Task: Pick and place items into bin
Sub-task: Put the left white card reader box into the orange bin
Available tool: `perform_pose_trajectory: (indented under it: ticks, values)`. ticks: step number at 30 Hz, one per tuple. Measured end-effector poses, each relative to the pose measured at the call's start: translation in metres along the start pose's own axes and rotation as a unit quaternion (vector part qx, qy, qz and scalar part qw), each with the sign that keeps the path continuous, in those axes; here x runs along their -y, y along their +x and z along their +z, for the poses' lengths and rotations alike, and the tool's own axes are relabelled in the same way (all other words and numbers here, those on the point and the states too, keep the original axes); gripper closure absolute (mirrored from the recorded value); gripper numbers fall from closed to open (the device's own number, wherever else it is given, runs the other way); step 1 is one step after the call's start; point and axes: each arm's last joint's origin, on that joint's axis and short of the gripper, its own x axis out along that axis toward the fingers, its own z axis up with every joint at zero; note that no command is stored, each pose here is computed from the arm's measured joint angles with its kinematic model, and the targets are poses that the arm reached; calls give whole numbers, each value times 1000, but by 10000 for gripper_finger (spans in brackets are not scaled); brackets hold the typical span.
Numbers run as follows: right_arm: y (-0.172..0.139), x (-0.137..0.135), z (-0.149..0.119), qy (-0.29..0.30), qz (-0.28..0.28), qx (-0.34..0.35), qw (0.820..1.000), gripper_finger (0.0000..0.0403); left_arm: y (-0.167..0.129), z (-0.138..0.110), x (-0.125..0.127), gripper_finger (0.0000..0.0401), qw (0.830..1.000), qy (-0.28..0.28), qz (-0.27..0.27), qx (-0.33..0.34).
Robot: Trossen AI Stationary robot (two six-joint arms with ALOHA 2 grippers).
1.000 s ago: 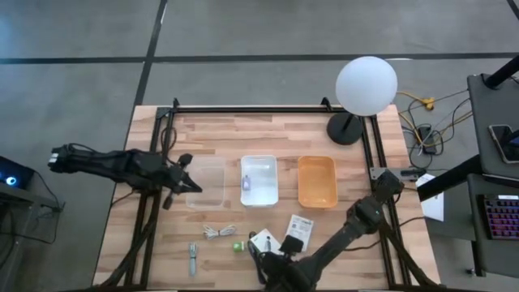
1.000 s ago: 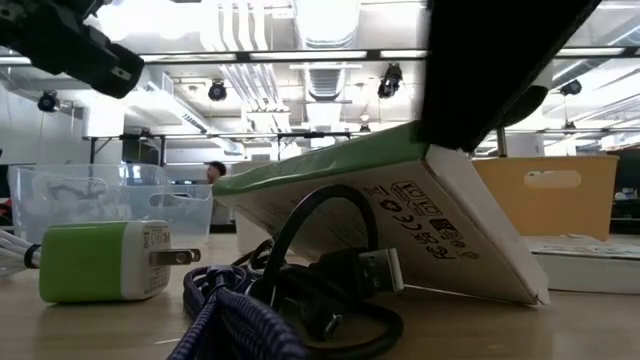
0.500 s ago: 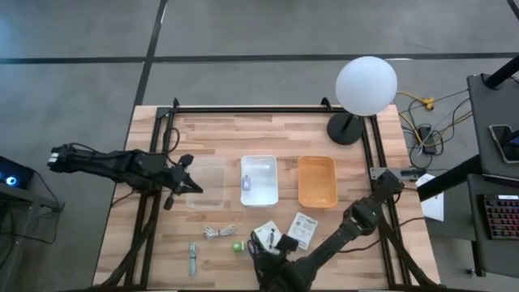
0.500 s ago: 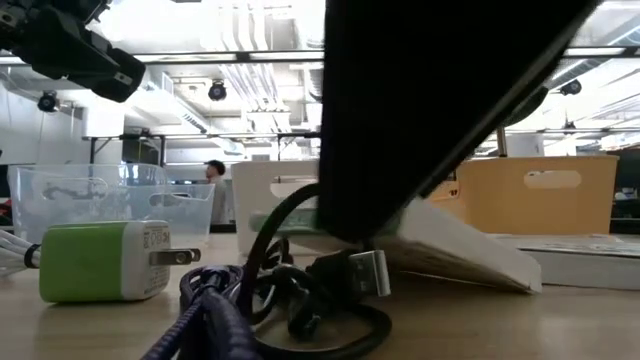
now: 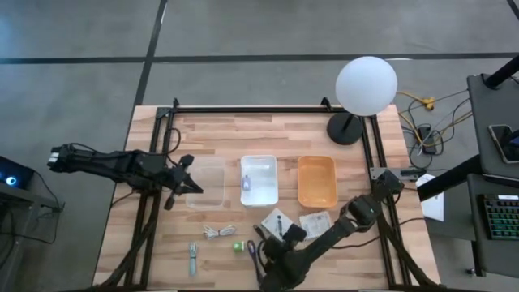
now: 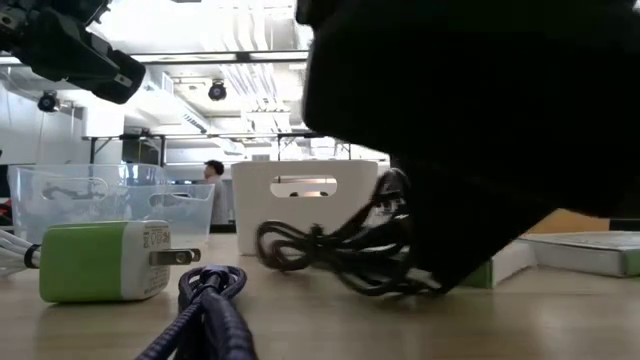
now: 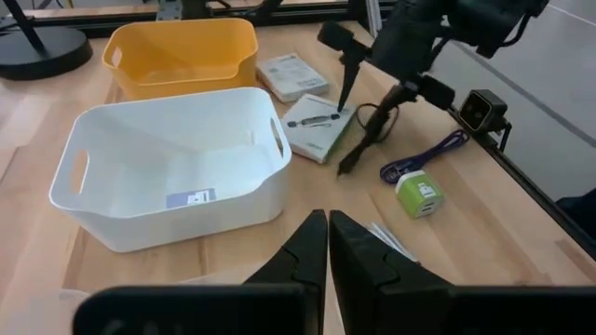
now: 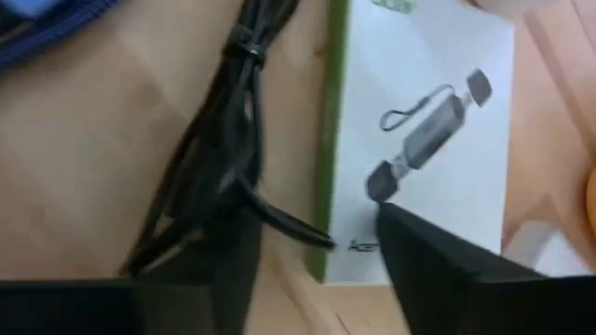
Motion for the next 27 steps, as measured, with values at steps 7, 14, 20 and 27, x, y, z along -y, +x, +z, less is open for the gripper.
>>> perform_pose_trajectory:
  ticks: [7,14,20,27]
  values:
    - [-51,5,16,76,77,10,994,357,7,5,-1,401,1000,-22,0,14]
    - [-105,37,28,226,122,-10,966,348,27,8,-2,401,994,-108,-22,0]
    - [-99,54,39,306,124,-81,940,373,57,4,-3,401,990,-125,-41,-54]
    - [-76,66,45,291,196,-91,932,394,67,42,14,401,985,-137,-91,-44]
